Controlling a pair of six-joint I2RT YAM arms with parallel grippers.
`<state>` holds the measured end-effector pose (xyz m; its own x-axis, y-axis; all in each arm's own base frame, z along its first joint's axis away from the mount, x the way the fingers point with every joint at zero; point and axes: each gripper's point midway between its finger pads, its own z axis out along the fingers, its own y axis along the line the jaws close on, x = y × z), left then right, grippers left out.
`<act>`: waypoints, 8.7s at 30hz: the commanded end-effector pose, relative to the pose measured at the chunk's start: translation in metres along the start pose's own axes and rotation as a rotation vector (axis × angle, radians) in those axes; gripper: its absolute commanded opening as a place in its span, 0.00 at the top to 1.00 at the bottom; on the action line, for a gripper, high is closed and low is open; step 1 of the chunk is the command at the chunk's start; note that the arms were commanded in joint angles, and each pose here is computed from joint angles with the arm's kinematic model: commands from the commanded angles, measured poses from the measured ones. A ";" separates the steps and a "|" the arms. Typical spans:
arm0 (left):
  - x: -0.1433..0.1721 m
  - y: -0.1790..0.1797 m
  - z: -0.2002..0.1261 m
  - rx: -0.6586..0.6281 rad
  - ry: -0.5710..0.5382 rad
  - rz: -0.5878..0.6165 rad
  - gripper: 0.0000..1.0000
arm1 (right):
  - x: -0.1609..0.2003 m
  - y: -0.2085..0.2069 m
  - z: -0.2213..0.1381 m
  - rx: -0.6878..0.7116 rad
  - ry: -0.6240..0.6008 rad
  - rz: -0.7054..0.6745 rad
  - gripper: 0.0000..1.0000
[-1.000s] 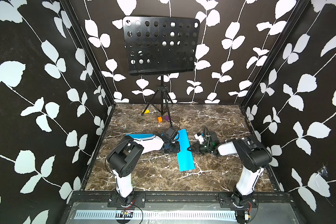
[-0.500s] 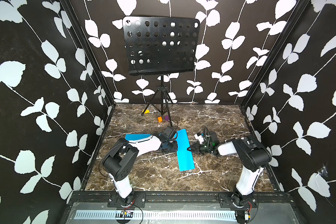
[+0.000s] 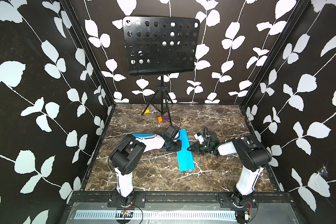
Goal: Fold the rectangular paper in half along the long edge
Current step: Fold the paper at the center of the board.
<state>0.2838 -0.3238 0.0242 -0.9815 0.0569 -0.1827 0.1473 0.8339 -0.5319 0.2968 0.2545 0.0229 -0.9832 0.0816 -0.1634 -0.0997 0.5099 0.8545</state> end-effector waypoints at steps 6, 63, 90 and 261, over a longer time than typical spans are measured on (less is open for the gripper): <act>0.022 0.024 0.009 -0.072 0.062 -0.016 1.00 | 0.003 -0.011 -0.001 0.050 0.000 0.026 0.68; 0.044 0.053 0.023 -0.142 0.125 -0.028 1.00 | -0.080 0.007 0.010 0.024 -0.016 -0.099 1.00; 0.049 0.057 0.026 -0.145 0.137 -0.037 1.00 | -0.128 0.021 0.026 -0.042 -0.072 -0.156 0.74; 0.047 0.058 0.024 -0.149 0.121 -0.014 1.00 | 0.142 0.003 -0.033 0.179 0.000 0.212 1.00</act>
<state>0.2805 -0.3281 0.0172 -0.9739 0.0875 -0.2093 0.1932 0.8037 -0.5629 0.1540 0.2400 0.0186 -0.9807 0.1953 0.0047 0.1276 0.6221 0.7724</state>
